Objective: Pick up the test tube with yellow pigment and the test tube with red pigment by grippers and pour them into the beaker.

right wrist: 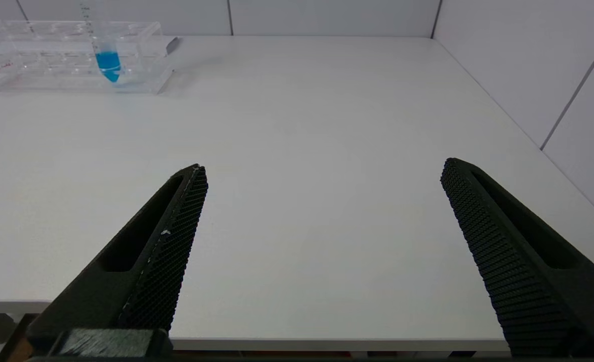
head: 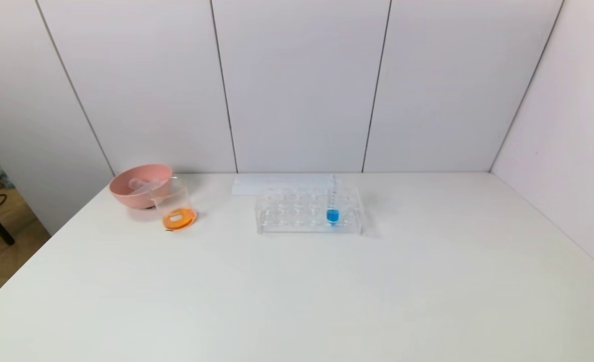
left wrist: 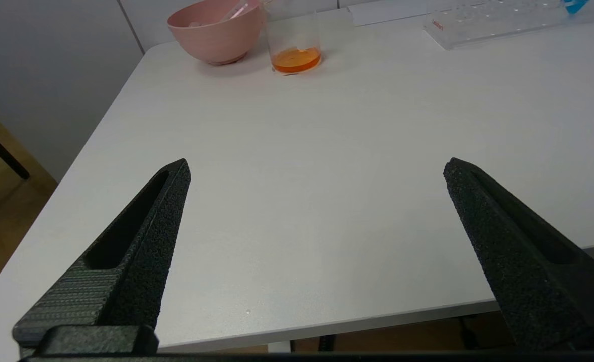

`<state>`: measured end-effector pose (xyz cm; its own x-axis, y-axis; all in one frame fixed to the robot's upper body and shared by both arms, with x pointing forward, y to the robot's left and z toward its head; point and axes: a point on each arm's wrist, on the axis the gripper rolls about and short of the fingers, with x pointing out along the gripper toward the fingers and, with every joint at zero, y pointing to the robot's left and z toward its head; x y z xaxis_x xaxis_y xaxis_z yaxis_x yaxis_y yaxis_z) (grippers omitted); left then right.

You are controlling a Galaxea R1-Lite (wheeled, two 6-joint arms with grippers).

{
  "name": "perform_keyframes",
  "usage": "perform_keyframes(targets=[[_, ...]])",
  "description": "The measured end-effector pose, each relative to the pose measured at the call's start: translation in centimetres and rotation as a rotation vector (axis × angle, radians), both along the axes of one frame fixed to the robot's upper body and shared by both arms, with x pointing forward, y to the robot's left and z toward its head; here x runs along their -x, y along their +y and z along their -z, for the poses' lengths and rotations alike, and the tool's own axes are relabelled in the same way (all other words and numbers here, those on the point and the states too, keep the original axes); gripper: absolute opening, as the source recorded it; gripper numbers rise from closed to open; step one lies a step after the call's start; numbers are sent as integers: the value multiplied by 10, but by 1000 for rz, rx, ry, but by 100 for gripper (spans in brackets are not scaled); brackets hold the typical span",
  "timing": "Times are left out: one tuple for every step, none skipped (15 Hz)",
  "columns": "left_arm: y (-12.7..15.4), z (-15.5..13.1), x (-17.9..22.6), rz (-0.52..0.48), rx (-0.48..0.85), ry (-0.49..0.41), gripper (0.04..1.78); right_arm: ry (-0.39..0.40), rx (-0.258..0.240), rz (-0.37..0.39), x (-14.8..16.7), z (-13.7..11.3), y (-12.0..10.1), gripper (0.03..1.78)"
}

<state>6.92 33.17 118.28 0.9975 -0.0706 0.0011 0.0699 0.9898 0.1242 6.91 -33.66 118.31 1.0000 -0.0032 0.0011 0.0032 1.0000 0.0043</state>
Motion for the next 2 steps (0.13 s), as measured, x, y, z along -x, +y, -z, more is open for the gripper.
perform_keyframes(targets=[[0, 0, 0, 0, 0, 0, 176, 0, 0, 0, 0, 0, 0, 170], [0, 0, 0, 0, 0, 0, 176, 0, 0, 1, 0, 0, 0, 170]])
